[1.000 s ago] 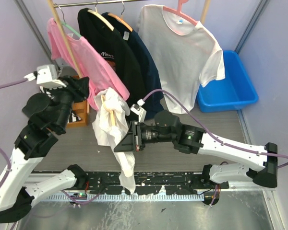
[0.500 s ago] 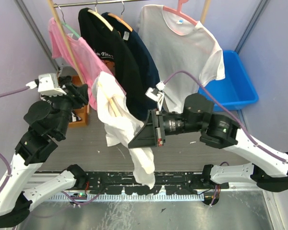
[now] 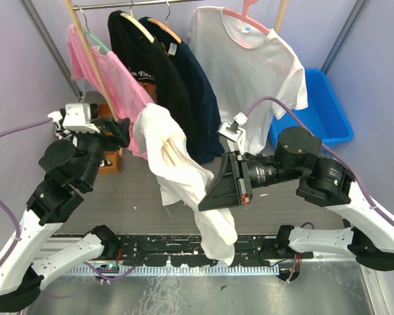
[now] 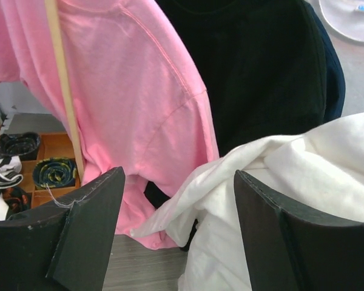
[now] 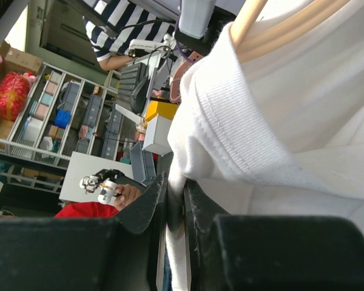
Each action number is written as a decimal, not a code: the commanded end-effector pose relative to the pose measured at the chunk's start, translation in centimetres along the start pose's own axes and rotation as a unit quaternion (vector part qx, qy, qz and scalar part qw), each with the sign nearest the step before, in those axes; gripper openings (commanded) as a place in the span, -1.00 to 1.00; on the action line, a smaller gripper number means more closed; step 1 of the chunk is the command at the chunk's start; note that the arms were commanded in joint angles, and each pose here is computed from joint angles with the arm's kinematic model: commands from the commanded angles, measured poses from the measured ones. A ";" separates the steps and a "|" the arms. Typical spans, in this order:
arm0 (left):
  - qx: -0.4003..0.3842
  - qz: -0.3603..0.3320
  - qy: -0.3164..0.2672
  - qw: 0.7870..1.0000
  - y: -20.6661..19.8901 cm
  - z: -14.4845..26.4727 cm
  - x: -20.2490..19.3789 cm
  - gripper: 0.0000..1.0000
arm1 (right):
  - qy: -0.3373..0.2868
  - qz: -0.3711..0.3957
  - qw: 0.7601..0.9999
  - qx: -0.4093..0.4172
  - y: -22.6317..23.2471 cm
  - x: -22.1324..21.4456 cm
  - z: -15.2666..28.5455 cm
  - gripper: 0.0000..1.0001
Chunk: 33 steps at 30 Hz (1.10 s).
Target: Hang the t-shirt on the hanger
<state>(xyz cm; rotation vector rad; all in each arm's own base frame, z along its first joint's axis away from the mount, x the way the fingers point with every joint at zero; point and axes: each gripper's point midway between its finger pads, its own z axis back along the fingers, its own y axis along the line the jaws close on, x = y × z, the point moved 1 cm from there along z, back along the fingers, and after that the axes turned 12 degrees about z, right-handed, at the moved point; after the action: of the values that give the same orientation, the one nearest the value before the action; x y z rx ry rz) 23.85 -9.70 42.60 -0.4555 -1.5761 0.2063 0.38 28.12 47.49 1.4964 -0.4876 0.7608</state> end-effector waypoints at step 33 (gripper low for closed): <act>-0.257 -0.009 0.118 0.959 -7.2 -1.4 -7.6 0.71 | -0.065 0.067 0.993 0.068 5.6 -1.8 7.0 -0.98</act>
<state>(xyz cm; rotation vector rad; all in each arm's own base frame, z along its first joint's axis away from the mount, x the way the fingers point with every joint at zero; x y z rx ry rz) 24.66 -18.77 38.68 -0.7930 -1.3985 -0.2182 -3.76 20.67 48.00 1.5822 -0.5150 0.7532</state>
